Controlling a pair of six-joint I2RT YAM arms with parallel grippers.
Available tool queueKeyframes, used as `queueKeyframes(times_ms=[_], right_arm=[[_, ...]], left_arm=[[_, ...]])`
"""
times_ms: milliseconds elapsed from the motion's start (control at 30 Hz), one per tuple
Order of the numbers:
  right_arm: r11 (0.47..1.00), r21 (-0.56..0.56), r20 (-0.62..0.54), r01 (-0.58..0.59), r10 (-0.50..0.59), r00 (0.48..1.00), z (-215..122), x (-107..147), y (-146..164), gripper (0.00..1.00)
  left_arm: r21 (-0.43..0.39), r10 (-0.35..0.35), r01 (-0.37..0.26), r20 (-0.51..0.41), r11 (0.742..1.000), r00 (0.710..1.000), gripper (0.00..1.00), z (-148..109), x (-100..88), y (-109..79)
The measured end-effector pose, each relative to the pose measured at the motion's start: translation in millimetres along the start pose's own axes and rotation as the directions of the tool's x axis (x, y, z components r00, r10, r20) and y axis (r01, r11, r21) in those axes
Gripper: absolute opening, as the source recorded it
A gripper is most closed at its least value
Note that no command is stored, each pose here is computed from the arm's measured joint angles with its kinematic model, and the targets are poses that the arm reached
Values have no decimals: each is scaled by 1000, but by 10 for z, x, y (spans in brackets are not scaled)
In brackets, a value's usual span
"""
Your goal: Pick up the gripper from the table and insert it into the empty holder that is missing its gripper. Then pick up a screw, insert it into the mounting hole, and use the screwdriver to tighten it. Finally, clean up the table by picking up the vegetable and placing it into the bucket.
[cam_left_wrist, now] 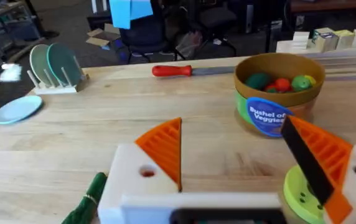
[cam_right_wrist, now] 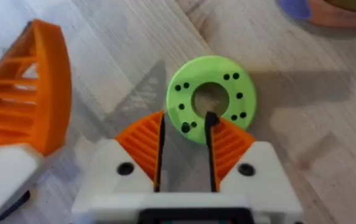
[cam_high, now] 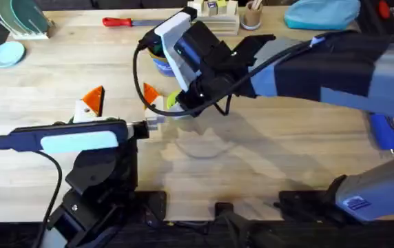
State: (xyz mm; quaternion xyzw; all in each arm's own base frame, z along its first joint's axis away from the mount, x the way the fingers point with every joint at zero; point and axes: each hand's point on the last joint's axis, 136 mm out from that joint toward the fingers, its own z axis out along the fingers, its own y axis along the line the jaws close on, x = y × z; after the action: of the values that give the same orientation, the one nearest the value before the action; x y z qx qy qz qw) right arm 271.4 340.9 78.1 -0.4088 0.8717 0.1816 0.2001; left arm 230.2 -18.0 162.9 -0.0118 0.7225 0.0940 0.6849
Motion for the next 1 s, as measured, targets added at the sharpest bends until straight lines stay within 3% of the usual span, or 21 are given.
queueKeyframes(times_ms=[500, 567, 600, 767, 1000], right_arm=[[1000, 8, -40, 3, -3, 999, 165, 97, -5, 359], [1000, 7, -41, 8, -8, 999, 168, 98, 18, 306], [1000, 6, -43, 13, -13, 999, 171, 103, 39, 152], [1000, 14, -49, 14, -14, 999, 170, 117, 33, 17], [998, 64, -91, 10, -4, 996, 132, 189, -60, 6]], left_arm=[[0, 0, 0, 0, 1000, 1000, 993, 0, 0, 0], [0, 0, 0, 0, 1000, 1000, 993, 0, 0, 0], [0, 0, 0, 0, 1000, 1000, 992, 0, 0, 0], [0, 0, 0, 0, 1000, 1000, 993, 0, 0, 0], [0, 0, 0, 0, 1000, 1000, 993, 0, 0, 0]])
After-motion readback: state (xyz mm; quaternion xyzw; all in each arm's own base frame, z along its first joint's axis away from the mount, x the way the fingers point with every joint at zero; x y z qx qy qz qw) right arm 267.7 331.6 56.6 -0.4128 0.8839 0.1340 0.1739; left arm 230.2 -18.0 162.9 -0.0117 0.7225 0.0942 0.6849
